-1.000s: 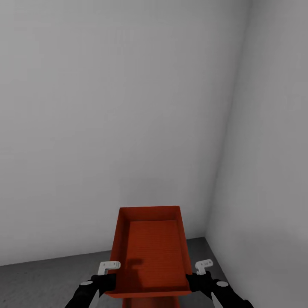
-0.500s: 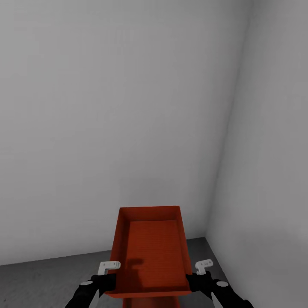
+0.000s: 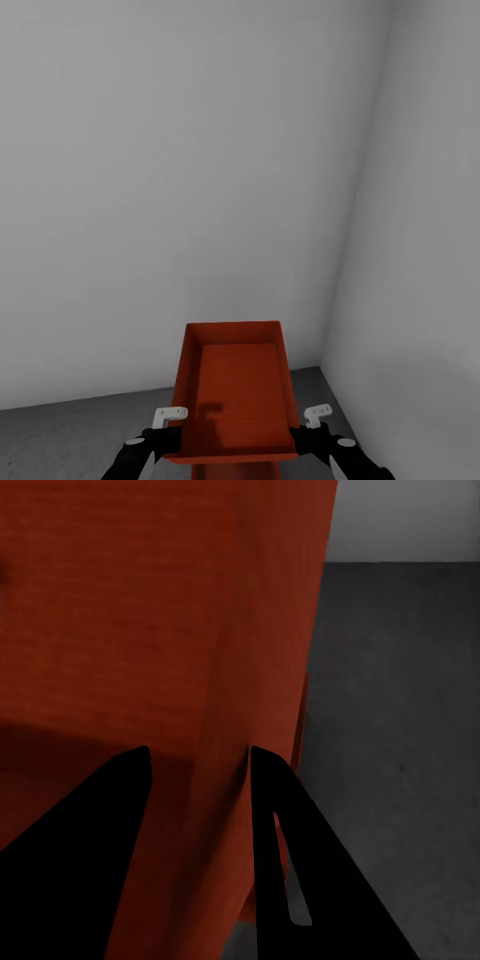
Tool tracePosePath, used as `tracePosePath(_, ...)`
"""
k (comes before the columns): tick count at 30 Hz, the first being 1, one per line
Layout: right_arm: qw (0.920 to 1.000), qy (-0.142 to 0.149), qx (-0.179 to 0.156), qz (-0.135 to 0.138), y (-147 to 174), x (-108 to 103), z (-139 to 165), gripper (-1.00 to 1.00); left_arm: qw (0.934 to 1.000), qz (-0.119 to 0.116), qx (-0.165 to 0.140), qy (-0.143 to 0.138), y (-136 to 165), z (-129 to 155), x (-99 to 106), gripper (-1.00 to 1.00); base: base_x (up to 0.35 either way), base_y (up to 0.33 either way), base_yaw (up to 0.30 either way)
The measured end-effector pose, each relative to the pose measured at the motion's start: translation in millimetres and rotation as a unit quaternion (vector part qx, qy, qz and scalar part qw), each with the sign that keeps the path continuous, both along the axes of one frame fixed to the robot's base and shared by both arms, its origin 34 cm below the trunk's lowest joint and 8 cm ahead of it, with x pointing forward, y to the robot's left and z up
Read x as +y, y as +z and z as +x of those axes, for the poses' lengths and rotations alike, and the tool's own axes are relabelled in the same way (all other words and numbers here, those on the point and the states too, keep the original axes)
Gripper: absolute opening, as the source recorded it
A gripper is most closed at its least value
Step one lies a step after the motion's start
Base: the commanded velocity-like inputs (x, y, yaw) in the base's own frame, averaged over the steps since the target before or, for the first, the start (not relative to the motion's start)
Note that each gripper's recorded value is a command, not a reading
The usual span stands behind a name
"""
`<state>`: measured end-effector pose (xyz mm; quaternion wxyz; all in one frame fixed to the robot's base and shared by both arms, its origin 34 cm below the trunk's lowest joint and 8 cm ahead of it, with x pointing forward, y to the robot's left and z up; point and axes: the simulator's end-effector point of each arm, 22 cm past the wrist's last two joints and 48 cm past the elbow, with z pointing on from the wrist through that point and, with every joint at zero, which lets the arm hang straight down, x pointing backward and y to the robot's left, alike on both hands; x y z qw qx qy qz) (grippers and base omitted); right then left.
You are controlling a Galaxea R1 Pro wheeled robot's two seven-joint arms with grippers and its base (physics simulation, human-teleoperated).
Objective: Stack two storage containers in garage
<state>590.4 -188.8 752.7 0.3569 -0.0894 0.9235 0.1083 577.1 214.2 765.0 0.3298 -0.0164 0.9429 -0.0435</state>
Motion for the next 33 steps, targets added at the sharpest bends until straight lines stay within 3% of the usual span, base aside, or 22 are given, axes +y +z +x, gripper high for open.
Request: tracePosePath(33, 0.9996, 0.000, 0.027, 0.000, -24, 0, -12, -1.00, 0.9996, 0.000, 0.027, 0.000, -24, -12, 0, -1.00, 0.000, 0.000, 0.000)
